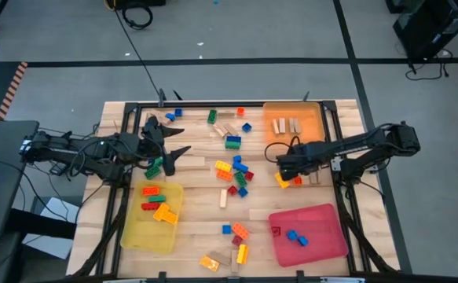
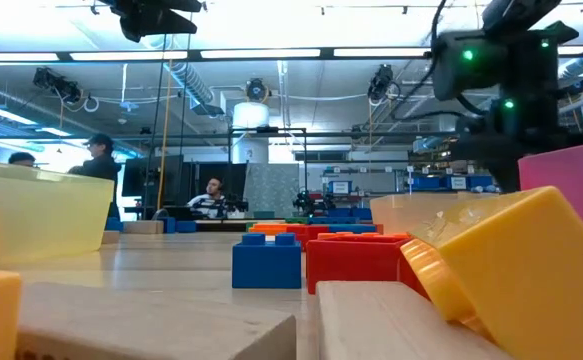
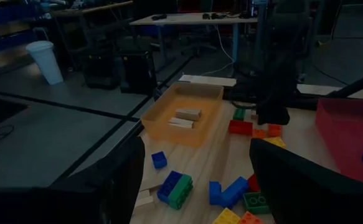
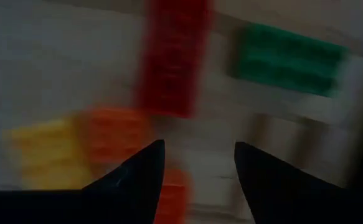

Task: Sort blocks by size
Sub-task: Put the large yellow game piece into the yellow bin

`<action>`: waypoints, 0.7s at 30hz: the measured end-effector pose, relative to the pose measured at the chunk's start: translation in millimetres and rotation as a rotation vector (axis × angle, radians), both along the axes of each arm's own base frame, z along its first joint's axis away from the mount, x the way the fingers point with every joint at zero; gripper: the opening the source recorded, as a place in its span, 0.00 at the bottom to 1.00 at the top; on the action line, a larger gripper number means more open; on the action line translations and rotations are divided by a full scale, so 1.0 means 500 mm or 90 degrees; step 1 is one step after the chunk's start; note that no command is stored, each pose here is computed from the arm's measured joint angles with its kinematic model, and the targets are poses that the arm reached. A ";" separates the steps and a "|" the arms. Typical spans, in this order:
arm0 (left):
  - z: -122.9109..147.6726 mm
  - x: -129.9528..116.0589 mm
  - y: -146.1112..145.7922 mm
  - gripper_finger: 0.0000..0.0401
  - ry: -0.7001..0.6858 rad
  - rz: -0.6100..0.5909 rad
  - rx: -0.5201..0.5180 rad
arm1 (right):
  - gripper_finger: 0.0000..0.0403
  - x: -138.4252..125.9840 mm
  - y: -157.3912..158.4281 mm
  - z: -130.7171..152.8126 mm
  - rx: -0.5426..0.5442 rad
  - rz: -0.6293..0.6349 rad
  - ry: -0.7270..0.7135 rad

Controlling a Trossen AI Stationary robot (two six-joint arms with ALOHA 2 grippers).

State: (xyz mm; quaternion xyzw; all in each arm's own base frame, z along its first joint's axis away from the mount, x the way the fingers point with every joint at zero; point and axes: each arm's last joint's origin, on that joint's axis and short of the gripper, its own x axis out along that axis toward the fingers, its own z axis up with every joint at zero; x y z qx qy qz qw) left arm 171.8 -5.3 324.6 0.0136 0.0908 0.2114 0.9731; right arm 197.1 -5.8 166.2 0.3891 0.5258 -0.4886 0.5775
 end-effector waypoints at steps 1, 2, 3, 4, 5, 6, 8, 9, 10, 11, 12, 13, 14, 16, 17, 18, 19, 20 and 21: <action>0.000 0.000 0.000 0.74 0.000 0.000 0.000 | 0.52 0.008 0.002 0.000 -0.001 0.004 -0.026; -0.001 0.001 0.000 0.74 0.001 0.000 0.000 | 0.52 0.016 0.004 0.000 -0.002 0.011 -0.052; -0.001 0.001 0.000 0.74 0.002 0.000 0.000 | 0.52 0.023 0.005 0.000 -0.002 0.019 -0.073; -0.001 0.001 0.000 0.74 0.003 0.000 0.000 | 0.52 0.029 0.005 -0.002 -0.003 0.027 -0.081; -0.002 0.002 0.000 0.74 0.003 0.000 0.000 | 0.52 0.032 0.005 -0.006 -0.003 0.031 -0.079; -0.002 0.002 0.000 0.74 0.003 0.000 0.000 | 0.52 0.033 0.003 -0.012 -0.002 0.032 -0.064; -0.002 0.002 0.000 0.74 0.003 0.000 0.000 | 0.51 0.035 0.000 -0.025 0.003 0.036 -0.038; -0.002 0.002 0.000 0.74 0.003 0.000 0.000 | 0.51 0.038 -0.001 -0.030 0.009 0.038 -0.033; -0.002 0.002 0.000 0.74 0.003 0.000 0.000 | 0.50 0.039 -0.001 -0.034 0.014 0.040 -0.024; -0.002 0.002 0.000 0.74 0.003 0.000 0.000 | 0.50 0.036 -0.001 -0.044 0.017 0.040 -0.001; -0.002 0.002 0.000 0.74 0.003 0.000 0.000 | 0.50 0.033 0.000 -0.051 0.019 0.036 0.019; -0.002 0.002 0.000 0.74 0.003 0.000 0.000 | 0.49 0.034 0.000 -0.051 0.018 0.034 0.018; -0.002 0.002 0.000 0.74 0.003 0.000 0.000 | 0.49 0.035 0.000 -0.048 0.018 0.033 0.018; -0.002 0.002 0.000 0.74 0.002 0.000 -0.002 | 0.49 0.028 0.000 -0.052 0.019 0.032 0.047; -0.002 0.002 0.000 0.74 0.001 0.001 -0.004 | 0.49 0.026 0.000 -0.053 0.019 0.032 0.052; -0.002 0.002 0.000 0.74 -0.001 0.002 -0.008 | 0.49 0.026 0.000 -0.049 0.019 0.033 0.046; -0.002 0.002 0.000 0.74 -0.002 0.002 -0.010 | 0.49 0.024 0.000 -0.045 0.019 0.034 0.043; -0.002 0.002 0.000 0.74 -0.002 0.002 -0.010 | 0.49 0.022 0.001 -0.042 0.018 0.034 0.042; -0.002 0.002 0.000 0.74 -0.002 0.002 -0.011 | 0.49 0.021 0.002 -0.038 0.013 0.031 0.037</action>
